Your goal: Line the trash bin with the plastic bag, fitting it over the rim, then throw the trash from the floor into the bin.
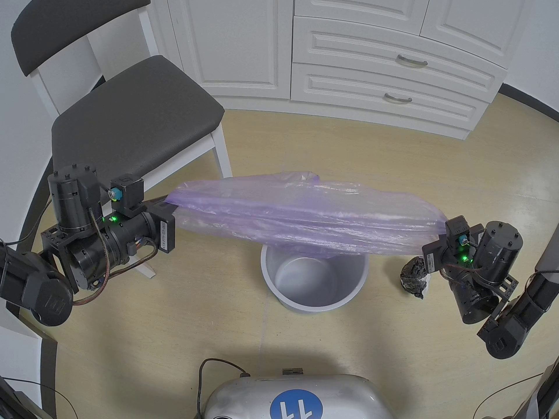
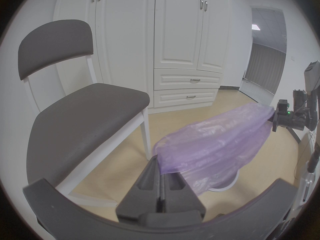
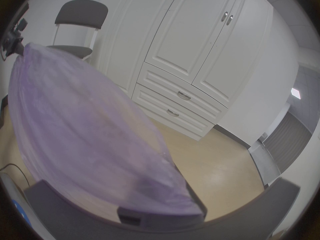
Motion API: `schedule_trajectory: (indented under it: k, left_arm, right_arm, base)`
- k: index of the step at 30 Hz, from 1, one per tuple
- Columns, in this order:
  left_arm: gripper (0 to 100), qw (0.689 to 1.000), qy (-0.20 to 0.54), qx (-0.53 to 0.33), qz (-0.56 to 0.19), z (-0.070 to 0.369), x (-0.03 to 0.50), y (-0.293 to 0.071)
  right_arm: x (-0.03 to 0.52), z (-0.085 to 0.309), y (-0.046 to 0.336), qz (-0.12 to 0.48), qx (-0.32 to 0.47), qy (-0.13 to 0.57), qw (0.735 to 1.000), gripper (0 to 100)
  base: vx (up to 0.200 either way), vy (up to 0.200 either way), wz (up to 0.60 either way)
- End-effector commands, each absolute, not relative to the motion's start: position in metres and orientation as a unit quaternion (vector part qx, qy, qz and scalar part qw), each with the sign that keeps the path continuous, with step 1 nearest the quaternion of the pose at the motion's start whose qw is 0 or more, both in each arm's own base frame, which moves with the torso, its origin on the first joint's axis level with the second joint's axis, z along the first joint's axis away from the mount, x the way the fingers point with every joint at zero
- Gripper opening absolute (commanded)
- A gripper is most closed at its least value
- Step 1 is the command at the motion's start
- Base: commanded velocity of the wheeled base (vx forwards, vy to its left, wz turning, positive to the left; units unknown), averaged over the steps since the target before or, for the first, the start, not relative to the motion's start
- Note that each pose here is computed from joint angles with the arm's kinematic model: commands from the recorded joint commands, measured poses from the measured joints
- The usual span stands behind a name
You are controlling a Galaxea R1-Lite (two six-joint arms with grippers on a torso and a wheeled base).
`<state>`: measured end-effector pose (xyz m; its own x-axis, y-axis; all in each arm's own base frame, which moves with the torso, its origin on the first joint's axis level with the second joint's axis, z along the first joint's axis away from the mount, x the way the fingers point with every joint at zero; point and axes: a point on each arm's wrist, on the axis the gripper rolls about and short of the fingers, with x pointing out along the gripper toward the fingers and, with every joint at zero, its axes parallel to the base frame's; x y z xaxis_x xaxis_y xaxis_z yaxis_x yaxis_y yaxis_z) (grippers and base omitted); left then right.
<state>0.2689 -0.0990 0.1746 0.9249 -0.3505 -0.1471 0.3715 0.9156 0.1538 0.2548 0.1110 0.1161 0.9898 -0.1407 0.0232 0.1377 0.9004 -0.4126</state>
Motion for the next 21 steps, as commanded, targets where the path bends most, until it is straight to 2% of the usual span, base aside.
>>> schedule_trajectory:
  k: [1,12,21]
  left_arm:
    - [0,0.980,0.054,0.088,-0.172,0.178,0.270,-0.091]
    - [0,0.981,0.049,0.087,-0.164,0.181,0.270,-0.086]
    - [0,0.981,0.046,0.086,-0.170,0.182,0.271,-0.090]
  right_arm:
    - [0.249,0.115,0.103,-0.075,-0.223,0.011,0.972,0]
    - [0.238,0.101,0.093,-0.056,-0.268,0.045,0.961,0]
    - [0.238,0.107,0.094,-0.050,-0.266,0.028,0.962,0]
  base:
    - [0.000,0.000,0.00]
    - [0.000,0.000,0.00]
    - [0.000,0.000,0.00]
